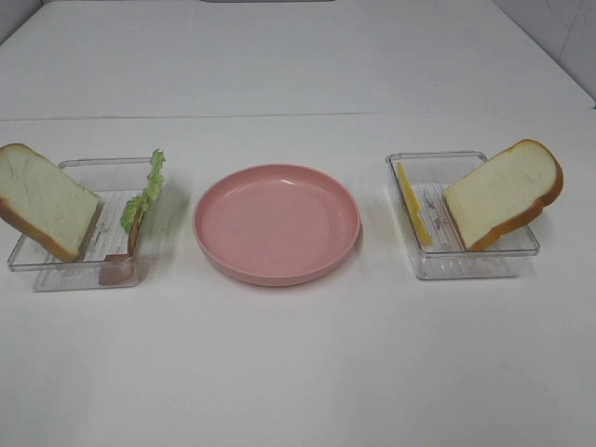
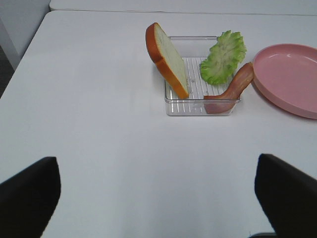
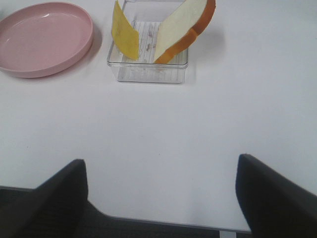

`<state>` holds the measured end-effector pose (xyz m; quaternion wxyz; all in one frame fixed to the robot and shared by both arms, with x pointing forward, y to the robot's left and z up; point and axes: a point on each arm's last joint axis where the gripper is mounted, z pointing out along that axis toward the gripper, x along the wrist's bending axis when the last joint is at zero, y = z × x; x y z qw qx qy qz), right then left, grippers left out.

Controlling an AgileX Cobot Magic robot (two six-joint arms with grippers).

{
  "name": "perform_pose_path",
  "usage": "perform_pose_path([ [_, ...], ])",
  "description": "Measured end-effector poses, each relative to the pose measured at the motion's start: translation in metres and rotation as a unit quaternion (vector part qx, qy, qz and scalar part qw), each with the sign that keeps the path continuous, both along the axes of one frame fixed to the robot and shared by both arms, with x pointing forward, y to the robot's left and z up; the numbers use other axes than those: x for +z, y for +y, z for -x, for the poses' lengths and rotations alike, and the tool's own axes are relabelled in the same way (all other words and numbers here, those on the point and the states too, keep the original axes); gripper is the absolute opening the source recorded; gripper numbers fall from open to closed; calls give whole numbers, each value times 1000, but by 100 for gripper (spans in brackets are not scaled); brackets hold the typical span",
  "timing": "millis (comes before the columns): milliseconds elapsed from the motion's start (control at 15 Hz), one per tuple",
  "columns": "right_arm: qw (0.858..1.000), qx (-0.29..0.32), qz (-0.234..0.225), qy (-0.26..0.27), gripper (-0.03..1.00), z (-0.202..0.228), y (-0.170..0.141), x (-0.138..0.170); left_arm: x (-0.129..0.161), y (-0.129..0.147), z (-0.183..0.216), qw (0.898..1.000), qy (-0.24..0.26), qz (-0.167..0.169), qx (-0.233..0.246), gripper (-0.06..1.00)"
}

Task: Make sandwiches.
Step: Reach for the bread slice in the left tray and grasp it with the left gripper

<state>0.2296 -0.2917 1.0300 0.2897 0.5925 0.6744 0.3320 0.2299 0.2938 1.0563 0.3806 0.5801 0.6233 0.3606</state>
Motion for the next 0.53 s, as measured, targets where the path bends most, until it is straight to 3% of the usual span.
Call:
perform_pose_path([
  [533, 1000, 0, 0, 0, 80, 0, 0, 0, 0, 0, 0, 1000, 0, 0, 0, 99],
])
